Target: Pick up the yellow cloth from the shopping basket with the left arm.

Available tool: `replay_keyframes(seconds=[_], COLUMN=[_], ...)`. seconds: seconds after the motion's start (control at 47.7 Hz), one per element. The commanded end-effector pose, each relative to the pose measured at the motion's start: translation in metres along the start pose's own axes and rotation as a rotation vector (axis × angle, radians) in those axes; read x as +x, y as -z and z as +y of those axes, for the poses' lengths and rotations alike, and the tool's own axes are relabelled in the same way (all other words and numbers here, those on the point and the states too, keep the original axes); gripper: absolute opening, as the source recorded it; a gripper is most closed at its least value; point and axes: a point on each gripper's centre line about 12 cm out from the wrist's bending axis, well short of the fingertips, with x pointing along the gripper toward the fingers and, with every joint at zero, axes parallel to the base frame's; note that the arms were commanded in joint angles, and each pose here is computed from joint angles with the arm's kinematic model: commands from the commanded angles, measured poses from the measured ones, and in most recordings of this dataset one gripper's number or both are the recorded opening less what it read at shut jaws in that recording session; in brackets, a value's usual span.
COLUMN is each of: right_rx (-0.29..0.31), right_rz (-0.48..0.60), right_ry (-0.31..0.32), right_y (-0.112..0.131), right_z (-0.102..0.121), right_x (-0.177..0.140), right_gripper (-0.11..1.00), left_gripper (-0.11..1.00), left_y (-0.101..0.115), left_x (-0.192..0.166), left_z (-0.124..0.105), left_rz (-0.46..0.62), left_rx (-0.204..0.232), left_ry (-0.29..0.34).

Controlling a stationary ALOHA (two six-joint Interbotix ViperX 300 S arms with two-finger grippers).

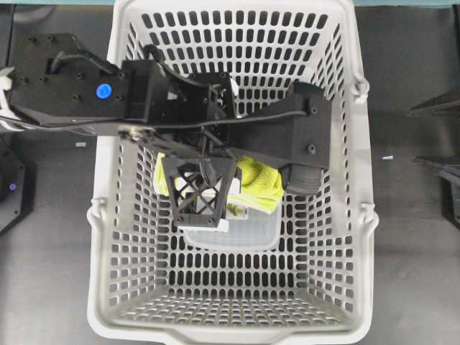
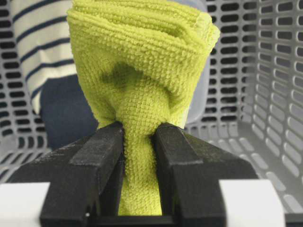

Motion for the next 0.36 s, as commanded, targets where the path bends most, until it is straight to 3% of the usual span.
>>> replay_keyframes(seconds=[0.0, 0.335], right_rx=[0.000, 0.003], right_rz=[-0.014, -0.017], right_ry=[-0.001, 0.001], right_y=[-0.0033, -0.0012], right_z=[0.0002, -0.0002], right_x=[-0.0010, -0.0034], right_gripper=[0.74, 0.74], left_gripper=[0.17, 0.17], left_y=[0.0005, 0.0036], left_x=[-0.0102, -0.0076], left_z=[-0.0004, -0.0012], left_rz=[-0.023, -0.011], left_rx=[0.004, 0.006], left_ry=[-0.003, -0.002])
